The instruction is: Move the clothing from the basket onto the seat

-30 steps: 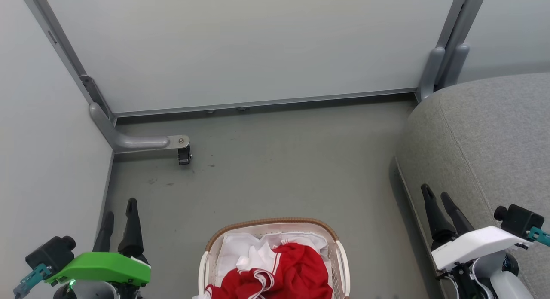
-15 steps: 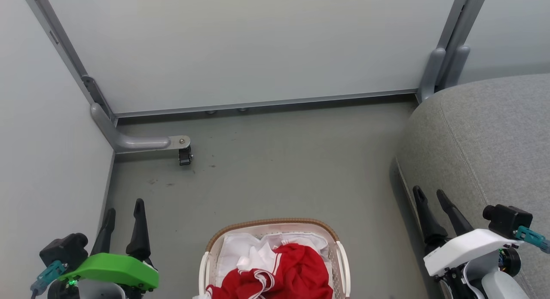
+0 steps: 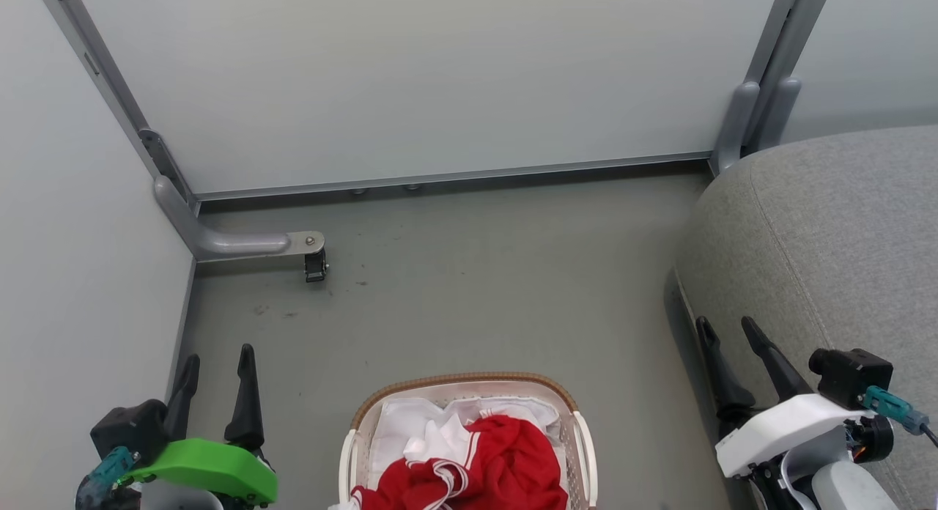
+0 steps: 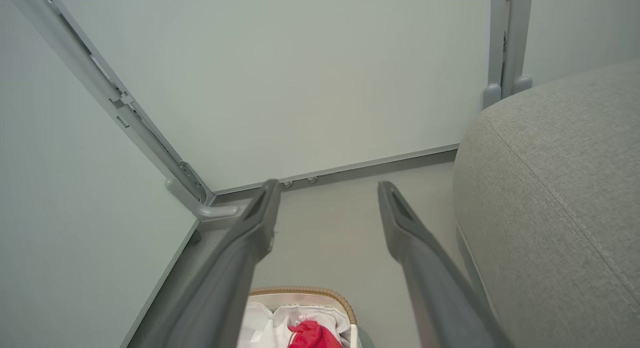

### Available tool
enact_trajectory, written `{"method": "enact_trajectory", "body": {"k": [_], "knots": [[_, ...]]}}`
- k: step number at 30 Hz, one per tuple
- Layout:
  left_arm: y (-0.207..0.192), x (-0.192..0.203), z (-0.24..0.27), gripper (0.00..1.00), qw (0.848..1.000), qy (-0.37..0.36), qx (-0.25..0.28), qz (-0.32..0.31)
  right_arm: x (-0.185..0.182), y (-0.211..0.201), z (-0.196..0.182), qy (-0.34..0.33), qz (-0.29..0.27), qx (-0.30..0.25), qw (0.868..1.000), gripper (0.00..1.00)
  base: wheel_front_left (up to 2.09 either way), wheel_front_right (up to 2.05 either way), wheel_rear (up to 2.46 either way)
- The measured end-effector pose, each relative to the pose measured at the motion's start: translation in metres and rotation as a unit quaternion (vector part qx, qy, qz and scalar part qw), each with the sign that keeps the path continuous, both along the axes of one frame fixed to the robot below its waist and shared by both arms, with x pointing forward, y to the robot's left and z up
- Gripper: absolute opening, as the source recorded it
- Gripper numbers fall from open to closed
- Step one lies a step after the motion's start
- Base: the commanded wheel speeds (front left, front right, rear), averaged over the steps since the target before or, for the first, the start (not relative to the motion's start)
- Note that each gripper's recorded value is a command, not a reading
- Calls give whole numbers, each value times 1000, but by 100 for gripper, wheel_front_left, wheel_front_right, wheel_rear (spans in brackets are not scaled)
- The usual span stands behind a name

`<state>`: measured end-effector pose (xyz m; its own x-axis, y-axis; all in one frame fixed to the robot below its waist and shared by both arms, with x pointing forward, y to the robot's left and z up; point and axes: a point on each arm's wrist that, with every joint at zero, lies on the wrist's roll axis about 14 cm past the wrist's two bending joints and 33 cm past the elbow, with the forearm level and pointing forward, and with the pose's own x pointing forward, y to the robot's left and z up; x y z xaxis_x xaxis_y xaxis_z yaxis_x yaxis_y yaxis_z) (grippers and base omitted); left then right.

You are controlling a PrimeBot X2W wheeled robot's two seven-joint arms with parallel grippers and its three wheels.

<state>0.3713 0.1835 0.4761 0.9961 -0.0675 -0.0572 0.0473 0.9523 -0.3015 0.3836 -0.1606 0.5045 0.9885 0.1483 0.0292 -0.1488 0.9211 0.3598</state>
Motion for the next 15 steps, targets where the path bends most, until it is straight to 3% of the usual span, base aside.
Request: {"method": "enact_trajectory", "body": {"k": [15], "knots": [[-1,-6,-7,100,999,0,50,-5,-2,3,-4,-10,6,-65,998,100,0,0,0]]}}
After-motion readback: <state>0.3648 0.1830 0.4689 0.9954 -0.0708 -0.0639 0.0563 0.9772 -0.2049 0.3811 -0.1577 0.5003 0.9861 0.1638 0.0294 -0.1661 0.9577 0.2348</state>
